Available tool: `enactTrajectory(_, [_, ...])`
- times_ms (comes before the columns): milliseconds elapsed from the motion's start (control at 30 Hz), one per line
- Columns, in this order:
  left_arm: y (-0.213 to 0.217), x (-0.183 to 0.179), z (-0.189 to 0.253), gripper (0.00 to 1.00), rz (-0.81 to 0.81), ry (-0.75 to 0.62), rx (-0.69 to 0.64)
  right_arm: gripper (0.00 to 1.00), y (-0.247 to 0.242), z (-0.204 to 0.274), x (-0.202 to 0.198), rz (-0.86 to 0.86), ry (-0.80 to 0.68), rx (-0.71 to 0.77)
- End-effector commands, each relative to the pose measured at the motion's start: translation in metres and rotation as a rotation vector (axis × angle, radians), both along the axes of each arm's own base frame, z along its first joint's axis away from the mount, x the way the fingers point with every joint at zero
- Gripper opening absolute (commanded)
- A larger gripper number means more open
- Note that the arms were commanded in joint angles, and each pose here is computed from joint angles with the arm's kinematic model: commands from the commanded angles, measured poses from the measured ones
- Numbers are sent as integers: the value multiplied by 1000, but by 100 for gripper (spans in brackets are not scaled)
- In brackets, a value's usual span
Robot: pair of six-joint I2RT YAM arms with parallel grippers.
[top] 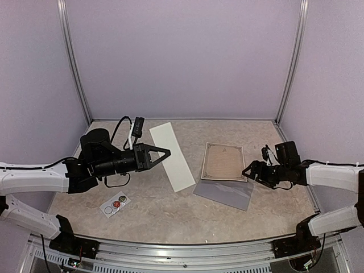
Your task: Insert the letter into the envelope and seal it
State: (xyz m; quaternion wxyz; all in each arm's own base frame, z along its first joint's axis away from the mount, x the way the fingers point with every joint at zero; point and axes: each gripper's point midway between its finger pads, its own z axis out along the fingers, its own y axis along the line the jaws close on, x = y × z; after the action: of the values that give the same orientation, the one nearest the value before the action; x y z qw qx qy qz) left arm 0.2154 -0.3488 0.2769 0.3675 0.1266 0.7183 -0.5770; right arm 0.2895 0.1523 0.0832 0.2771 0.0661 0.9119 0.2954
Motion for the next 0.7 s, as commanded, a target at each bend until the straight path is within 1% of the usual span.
enactTrajectory(0, [9,3,2,0,23,-3,-7,85,2,-2,4,91,-71,40])
enactTrajectory(200, [11,4,1,0,25,2,-9,80,-1,-18,3,138,-66,-26])
enactTrajectory(333, [11,4,1,0,26,4,-10,78,-9,-29,2,125,-54,-68])
enactTrajectory(500, [12,4,0,0,24,6,-10,77,-9,-41,-5,137,-34,-54])
enactTrajectory(567, [12,4,0,0,25,7,-10,75,-8,-45,-8,144,-26,-49])
enactTrajectory(667, [12,4,0,0,24,8,-12,67,0,-47,-14,190,-23,-10])
